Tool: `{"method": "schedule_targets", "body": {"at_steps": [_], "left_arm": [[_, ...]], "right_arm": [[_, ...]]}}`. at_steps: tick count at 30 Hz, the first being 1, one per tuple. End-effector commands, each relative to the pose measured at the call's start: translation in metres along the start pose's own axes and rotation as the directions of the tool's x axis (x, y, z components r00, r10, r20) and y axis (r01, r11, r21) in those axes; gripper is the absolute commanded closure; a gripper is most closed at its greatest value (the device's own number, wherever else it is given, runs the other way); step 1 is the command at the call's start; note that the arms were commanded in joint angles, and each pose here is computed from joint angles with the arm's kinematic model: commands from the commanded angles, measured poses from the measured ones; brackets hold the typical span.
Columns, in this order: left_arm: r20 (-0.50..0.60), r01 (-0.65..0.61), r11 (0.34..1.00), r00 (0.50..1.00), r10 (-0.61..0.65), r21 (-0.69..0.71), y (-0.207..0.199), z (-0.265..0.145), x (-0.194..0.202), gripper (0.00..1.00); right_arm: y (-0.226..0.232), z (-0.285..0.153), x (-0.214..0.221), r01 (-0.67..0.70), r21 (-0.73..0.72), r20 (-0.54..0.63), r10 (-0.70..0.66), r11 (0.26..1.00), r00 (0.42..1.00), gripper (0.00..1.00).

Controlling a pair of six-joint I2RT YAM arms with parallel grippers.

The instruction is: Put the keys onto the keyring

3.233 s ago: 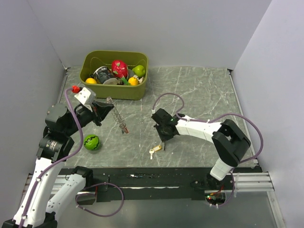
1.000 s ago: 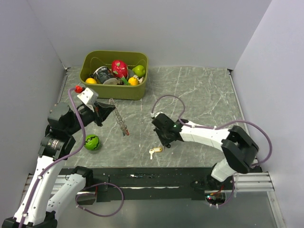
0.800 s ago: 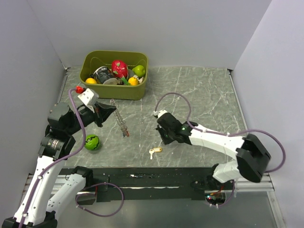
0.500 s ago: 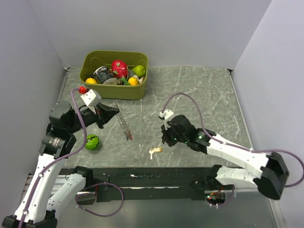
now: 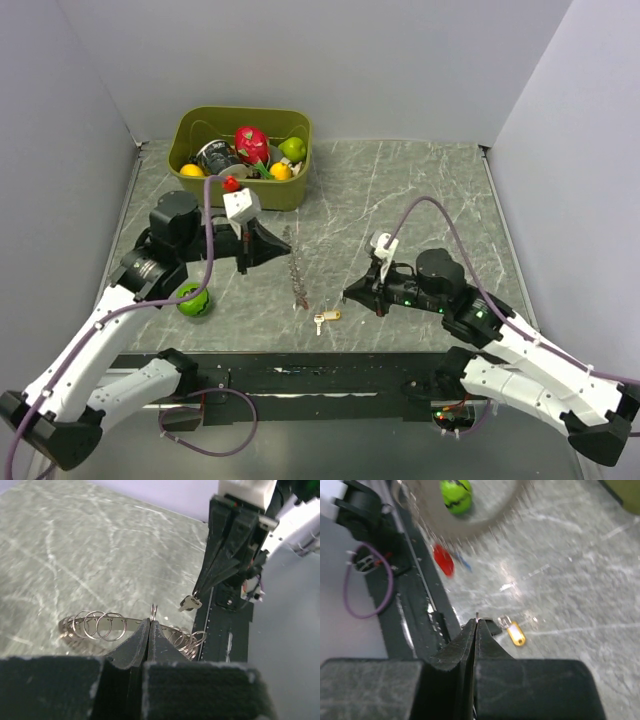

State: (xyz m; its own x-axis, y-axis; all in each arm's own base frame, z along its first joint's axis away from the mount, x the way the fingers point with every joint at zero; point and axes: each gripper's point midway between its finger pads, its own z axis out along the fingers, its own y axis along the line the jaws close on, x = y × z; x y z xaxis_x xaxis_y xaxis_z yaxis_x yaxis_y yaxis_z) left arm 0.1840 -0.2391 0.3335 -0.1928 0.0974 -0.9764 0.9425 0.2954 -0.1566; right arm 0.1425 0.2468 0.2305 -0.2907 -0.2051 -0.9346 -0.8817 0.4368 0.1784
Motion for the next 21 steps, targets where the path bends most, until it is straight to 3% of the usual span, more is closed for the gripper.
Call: {"method": "schedule_targets", "body": {"at_steps": [1,8,16,21], "left_arm": [[0.049,-0.103,0.992,0.994,0.100,0.077,-0.019,0.010,-0.028,0.99],[0.073,-0.079,0.990,0.995,0.071,0.119,-0.034,0.031,-0.027,0.99],[-0.020,-0.088,0.992,0.996,0.090,0.086,-0.006,0.060,0.000,0.99],[-0.050,-0.111,0.990,0.992,0.116,0.088,0.005,0.071,0.014,0.99]], "right_arm": [[0.024,-0.021,-0.042,0.072,-0.099,0.106,-0.061,0.992,0.992,1.00],[0.016,-0.035,-0.045,0.094,-0.043,0.082,-0.090,0.995,0.993,1.00],[0.002,-0.042,-0.060,0.115,0.030,0.124,-0.117,0.993,0.985,1.00],[-0.003,-0.027,-0.063,0.121,0.007,0.088,-0.121,0.993,0.989,1.00]]}}
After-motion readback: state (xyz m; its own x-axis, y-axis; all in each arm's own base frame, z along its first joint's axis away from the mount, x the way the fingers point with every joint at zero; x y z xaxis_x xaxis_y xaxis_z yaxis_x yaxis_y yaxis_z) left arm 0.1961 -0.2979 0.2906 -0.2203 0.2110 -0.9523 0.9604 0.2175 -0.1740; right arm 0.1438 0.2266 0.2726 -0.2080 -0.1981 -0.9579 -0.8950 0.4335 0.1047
